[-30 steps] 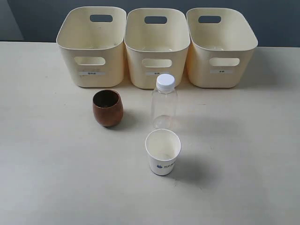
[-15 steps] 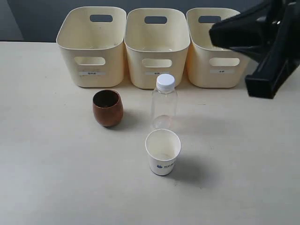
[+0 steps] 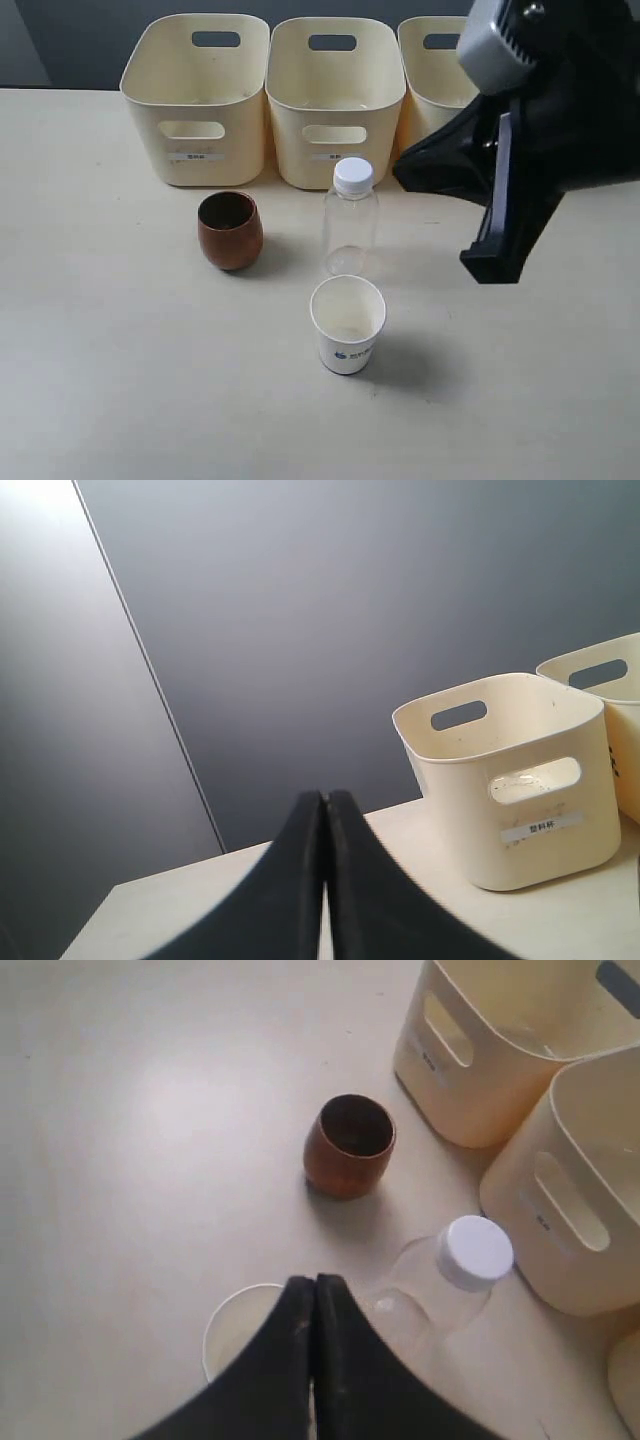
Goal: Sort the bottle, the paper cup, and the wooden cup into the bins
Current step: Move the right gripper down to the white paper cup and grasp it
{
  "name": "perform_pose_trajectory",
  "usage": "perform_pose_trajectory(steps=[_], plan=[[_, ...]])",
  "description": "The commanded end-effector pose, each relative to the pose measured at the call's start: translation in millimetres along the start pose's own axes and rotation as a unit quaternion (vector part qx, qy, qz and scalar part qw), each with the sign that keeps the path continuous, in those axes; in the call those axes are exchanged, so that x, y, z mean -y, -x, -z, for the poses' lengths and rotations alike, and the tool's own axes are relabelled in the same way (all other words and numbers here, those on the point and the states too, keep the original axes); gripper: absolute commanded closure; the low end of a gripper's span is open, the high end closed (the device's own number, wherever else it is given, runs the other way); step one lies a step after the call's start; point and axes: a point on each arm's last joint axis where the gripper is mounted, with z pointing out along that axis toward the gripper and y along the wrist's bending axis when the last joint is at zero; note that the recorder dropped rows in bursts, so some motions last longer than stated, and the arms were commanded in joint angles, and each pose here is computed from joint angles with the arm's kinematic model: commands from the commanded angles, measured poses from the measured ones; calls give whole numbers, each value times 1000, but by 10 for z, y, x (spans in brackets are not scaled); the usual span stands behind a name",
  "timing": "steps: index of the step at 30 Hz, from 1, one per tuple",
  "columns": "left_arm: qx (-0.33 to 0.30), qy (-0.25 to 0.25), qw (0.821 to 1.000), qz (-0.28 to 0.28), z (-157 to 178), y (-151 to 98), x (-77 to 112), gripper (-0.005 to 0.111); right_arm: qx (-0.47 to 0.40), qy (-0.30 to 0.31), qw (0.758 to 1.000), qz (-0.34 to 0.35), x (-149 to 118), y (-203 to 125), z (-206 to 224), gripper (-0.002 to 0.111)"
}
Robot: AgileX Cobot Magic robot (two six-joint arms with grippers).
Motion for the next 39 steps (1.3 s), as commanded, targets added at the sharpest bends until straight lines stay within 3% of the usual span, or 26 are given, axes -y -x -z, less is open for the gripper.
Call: perform_pose_trajectory(steps=[1,17,23,39], plan=[[3,0,1000,1,2,0,2,107,0,22,999,37,-128,63,-40,109],[3,0,1000,1,2,0,2,107,-70,137,981,122,-641,67,-618,109],[3,0,1000,1,2,0,2,107,-137,108,976,130,-576,-59,-744,109],[3,0,1000,1,2,0,2,107,-148,107,976,119,-567,-85,-794,109]])
